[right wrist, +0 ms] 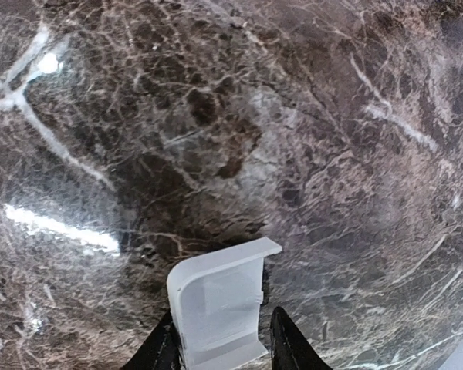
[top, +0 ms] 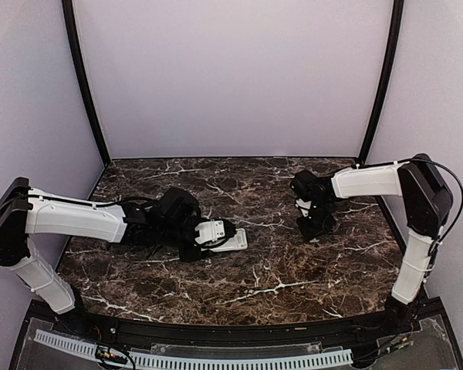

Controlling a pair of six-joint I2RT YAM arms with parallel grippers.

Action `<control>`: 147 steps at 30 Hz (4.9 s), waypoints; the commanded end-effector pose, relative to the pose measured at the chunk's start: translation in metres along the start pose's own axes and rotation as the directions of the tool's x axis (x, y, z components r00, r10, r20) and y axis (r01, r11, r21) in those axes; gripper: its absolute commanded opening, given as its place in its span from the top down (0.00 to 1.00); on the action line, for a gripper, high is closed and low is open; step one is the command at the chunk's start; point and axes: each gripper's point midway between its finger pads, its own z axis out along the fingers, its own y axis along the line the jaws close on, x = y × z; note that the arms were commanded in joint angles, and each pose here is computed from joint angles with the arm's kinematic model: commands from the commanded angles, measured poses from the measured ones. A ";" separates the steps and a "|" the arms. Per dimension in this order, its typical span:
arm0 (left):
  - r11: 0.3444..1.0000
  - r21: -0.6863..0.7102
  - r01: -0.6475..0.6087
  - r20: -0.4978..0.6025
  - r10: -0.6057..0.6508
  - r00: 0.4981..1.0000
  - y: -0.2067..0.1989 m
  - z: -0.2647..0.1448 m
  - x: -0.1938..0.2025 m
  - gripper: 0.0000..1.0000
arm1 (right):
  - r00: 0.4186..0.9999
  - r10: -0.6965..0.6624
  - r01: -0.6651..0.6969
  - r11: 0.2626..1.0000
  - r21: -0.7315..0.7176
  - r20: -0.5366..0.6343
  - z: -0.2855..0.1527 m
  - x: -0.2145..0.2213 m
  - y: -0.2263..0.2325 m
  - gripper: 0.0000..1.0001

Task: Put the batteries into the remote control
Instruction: Place the battery cover at the center of the board, then place the remote control without batteries at the center of the board, then pick up the battery from the corner of the board.

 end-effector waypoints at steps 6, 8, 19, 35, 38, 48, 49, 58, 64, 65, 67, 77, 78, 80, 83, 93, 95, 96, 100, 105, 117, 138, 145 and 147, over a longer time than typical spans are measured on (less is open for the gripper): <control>0.998 0.060 0.018 0.069 -0.022 0.997 -0.004 -0.008 -0.019 1.00 | 0.979 0.033 0.020 0.967 -0.253 0.201 -0.077 -0.027 0.034 0.49; 0.997 0.069 0.017 0.070 -0.022 0.997 -0.006 -0.008 -0.019 1.00 | 0.978 0.035 0.025 0.958 -0.286 0.205 -0.082 -0.026 0.038 0.47; 0.994 0.108 0.022 0.064 -0.029 0.997 -0.013 -0.005 -0.017 1.00 | 0.990 0.056 -0.051 0.998 -0.038 0.128 -0.049 -0.013 -0.003 0.56; 0.994 0.109 0.021 0.042 -0.026 0.999 -0.013 -0.001 -0.014 1.00 | 0.996 -0.083 0.085 0.994 0.062 -0.037 0.004 0.010 0.039 0.37; 0.994 0.107 0.021 0.042 -0.025 0.999 -0.013 -0.002 -0.014 1.00 | 0.997 -0.080 0.079 0.997 -0.015 -0.025 0.006 0.009 0.053 0.29; 0.975 0.221 0.020 0.049 -0.032 0.998 -0.032 0.000 -0.017 1.00 | 0.987 -0.044 0.065 0.989 -0.136 0.152 -0.040 -0.019 0.063 0.21; 0.960 0.278 0.021 0.028 -0.030 0.999 -0.044 0.003 -0.011 1.00 | 0.983 -0.034 0.063 0.985 -0.159 0.182 -0.047 -0.023 0.065 0.21; 0.901 0.429 0.066 -0.091 -0.030 0.995 -0.078 0.024 0.002 0.91 | 0.970 -0.005 0.067 0.967 -0.244 0.245 -0.062 -0.021 0.073 0.23; 0.908 0.401 0.120 -0.157 -0.060 0.986 -0.077 0.037 0.008 0.59 | 0.973 -0.001 0.061 0.965 -0.255 0.231 -0.056 -0.017 0.075 0.24; 0.906 0.405 0.122 -0.169 -0.057 0.984 -0.080 0.040 0.010 0.48 | 0.973 0.001 0.059 0.965 -0.256 0.230 -0.055 -0.017 0.075 0.24; 0.907 0.406 0.116 -0.180 -0.045 0.983 -0.083 0.042 0.014 0.37 | 0.973 0.004 0.057 0.964 -0.258 0.229 -0.055 -0.017 0.076 0.24; 0.910 0.408 0.076 -0.148 -0.016 0.989 -0.086 0.037 0.012 0.23 | 0.969 -0.005 0.072 0.962 -0.264 0.248 -0.066 -0.019 0.075 0.24; 0.912 0.406 0.068 -0.127 -0.017 0.992 -0.084 0.033 0.007 0.21 | 0.968 -0.003 0.072 0.961 -0.266 0.251 -0.068 -0.020 0.075 0.24; 0.913 0.404 0.060 -0.075 -0.033 0.997 -0.081 0.023 -0.005 0.20 | 0.967 -0.001 0.073 0.960 -0.271 0.256 -0.071 -0.021 0.075 0.24; 0.931 0.362 0.049 0.057 -0.075 0.996 -0.067 0.005 -0.034 0.17 | 0.963 0.003 0.075 0.957 -0.281 0.268 -0.077 -0.024 0.077 0.24; 0.600 -0.059 0.798 0.076 -0.794 0.603 0.120 -0.047 0.009 0.18 | 0.955 0.006 0.089 0.948 -0.306 0.297 -0.085 -0.031 0.083 0.25; 0.398 -0.221 0.890 0.165 -0.884 0.437 0.154 -0.071 0.053 0.20 | 0.956 0.004 0.090 0.948 -0.305 0.294 -0.083 -0.030 0.083 0.25; 0.300 -0.286 0.910 0.194 -0.912 0.361 0.159 -0.079 0.086 0.21 | 0.956 0.002 0.092 0.948 -0.304 0.295 -0.082 -0.030 0.083 0.25; -0.109 -0.399 0.910 0.495 -0.862 0.113 0.167 -0.138 0.158 0.22 | 0.956 0.001 0.092 0.948 -0.304 0.292 -0.077 -0.028 0.084 0.25; -0.445 -0.362 0.819 0.605 -0.781 -0.157 0.142 -0.153 0.225 0.20 | 0.959 -0.006 0.095 0.949 -0.301 0.284 -0.070 -0.027 0.086 0.26; -0.638 -0.410 0.652 0.531 -0.748 -0.397 0.106 -0.107 0.307 0.20 | 0.966 -0.006 0.091 0.944 -0.318 0.258 -0.062 -0.012 0.087 0.27; -0.597 -0.534 0.599 0.490 -0.796 -0.357 0.111 -0.102 0.335 0.35 | 0.963 -0.013 0.105 0.938 -0.331 0.269 -0.062 -0.011 0.089 0.27; -0.573 -0.577 0.582 0.443 -0.818 -0.367 0.105 -0.099 0.337 0.47 | 0.959 -0.018 0.114 0.939 -0.326 0.283 -0.067 -0.008 0.086 0.27; -0.575 -0.576 0.581 0.435 -0.818 -0.378 0.102 -0.097 0.336 0.50 | 0.958 -0.020 0.115 0.941 -0.320 0.285 -0.067 -0.009 0.085 0.27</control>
